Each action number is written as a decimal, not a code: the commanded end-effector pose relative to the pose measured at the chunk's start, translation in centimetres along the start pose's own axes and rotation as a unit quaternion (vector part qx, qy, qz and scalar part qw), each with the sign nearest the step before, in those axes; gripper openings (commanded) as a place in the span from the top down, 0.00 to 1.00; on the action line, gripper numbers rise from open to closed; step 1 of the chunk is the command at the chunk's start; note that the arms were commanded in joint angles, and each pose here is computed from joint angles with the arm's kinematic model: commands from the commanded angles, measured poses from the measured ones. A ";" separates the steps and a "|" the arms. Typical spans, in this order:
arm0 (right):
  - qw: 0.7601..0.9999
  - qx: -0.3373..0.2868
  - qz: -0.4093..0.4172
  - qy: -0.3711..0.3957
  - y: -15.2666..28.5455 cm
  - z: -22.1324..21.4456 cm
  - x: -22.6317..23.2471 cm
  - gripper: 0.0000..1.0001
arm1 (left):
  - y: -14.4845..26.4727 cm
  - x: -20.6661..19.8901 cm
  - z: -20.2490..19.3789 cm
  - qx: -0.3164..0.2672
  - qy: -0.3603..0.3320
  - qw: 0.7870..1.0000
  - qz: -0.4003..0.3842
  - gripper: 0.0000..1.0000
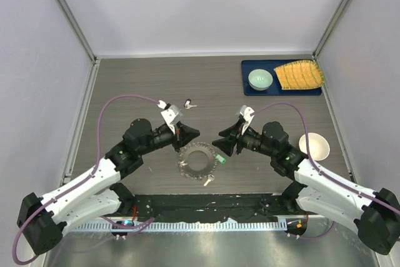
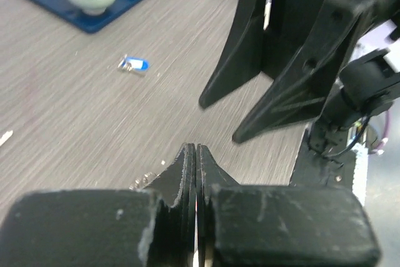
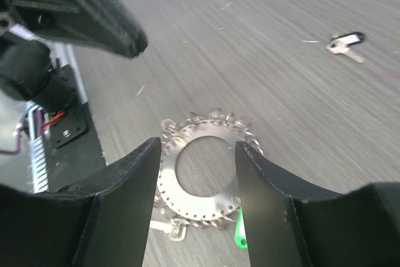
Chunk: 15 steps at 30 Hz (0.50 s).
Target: Put the keys on the keyring
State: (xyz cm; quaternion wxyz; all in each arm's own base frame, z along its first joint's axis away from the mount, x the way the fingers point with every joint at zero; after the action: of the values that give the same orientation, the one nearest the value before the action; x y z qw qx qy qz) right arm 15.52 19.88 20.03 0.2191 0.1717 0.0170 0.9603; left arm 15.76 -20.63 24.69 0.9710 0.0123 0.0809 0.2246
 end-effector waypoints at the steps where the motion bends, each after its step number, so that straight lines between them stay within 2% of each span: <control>1: 0.996 0.024 -0.090 0.014 0.6 1.2 -1.2 0.43 | 1.1 0.7 -2.9 0.109 0.015 0.993 0.044 1.00; 3: 0.995 0.046 -0.091 0.014 0.3 1.1 -1.3 0.42 | 1.2 1.3 -4.1 0.112 0.035 0.990 0.079 1.00; 4: 0.993 0.069 -0.097 0.007 -0.2 0.5 -1.8 0.43 | 1.0 1.5 -3.9 0.094 0.041 0.990 0.096 1.00; 7: 0.988 0.118 -0.099 -0.004 -1.4 -0.2 -2.4 0.43 | 1.9 2.7 -4.8 0.082 0.078 0.977 0.183 0.82; 8: 0.987 0.126 -0.096 -0.005 -2.0 -0.1 -2.3 0.42 | 2.3 3.0 -4.9 0.076 0.104 0.967 0.219 0.67; 10: 0.985 0.144 -0.100 -0.004 -3.1 -0.3 -2.4 0.42 | 3.8 3.8 -4.6 0.080 0.115 0.945 0.296 0.55; 11: 0.978 0.173 -0.114 -0.006 -4.0 -0.9 -2.5 0.42 | 4.3 3.8 -4.4 0.082 0.121 0.938 0.314 0.44; 12: 0.976 0.186 -0.115 0.000 -4.8 -1.3 -2.0 0.42 | 4.8 4.0 -4.2 0.087 0.123 0.930 0.335 0.41; 13: 0.973 0.193 -0.122 -0.002 -5.3 -1.5 -1.7 0.42 | 5.8 4.3 -4.8 0.115 0.120 0.913 0.373 0.38; 15: 0.968 0.198 -0.156 -0.010 -6.9 -1.9 -2.1 0.42 | 6.5 4.7 -4.1 0.111 0.140 0.889 0.422 0.33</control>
State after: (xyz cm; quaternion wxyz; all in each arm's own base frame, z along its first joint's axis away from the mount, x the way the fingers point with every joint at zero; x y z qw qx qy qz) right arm 18.51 23.13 16.22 0.2843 0.2280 0.2205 0.9047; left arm 15.97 -15.35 18.91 0.8450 0.1246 0.2055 0.4777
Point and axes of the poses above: each gripper's point midway between its finger pads, its own y axis back along the fingers, its own x axis along the line the jaws close on, z = x × y, the point moved 8 cm from there along y, back along the fingers, and after that the axes turned 3 degrees about -y, right-handed, at the moved point
